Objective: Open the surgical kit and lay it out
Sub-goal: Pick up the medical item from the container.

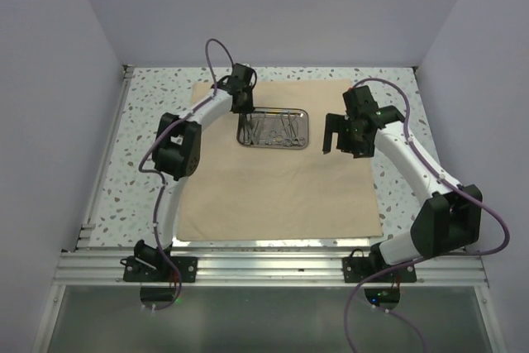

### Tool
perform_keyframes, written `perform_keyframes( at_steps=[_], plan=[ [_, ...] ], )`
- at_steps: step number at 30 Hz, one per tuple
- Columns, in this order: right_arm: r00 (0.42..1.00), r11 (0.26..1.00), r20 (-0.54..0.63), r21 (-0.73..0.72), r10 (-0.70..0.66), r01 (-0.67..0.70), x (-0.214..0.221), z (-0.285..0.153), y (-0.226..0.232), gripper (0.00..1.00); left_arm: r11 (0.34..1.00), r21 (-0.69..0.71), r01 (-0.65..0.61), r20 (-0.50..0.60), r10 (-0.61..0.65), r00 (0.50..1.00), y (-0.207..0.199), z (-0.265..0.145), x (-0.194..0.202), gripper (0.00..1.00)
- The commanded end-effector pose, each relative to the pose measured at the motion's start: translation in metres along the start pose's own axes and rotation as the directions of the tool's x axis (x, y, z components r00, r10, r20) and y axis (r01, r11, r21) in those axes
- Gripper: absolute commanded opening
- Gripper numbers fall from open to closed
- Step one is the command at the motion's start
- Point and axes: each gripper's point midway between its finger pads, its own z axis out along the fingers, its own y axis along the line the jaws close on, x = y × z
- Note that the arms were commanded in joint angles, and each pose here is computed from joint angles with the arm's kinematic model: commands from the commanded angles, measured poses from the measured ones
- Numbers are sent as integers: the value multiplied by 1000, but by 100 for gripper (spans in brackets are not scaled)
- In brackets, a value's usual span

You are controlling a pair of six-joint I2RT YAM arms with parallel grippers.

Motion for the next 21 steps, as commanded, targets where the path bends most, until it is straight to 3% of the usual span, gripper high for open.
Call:
perform_keyframes(
  at_steps=[1,3,6,7,13,21],
  plan=[
    [999,1000,24,5,-27,27,-9,-4,1,94,1000,-11,-20,-3,20,1000,3,6,0,28],
    [999,1000,20,7,-28,28,-9,-3,1,94,1000,-10,-22,-5,22,1000,3,8,1,25],
    [999,999,17,8,-31,31,-10,0,1,94,1000,-14,-25,3,25,1000,4,8,-2,11],
    [999,999,18,6,-32,32,-10,0,2,94,1000,-19,-24,8,24,1000,4,8,-3,0],
    [999,999,17,4,-34,34,-11,2,2,93,999,-23,-35,98,37,994,-2,-12,-41,0],
    [999,999,34,-13,-36,36,-15,1,6,93,999,-27,-44,268,49,962,-9,-69,-112,0]
  ],
)
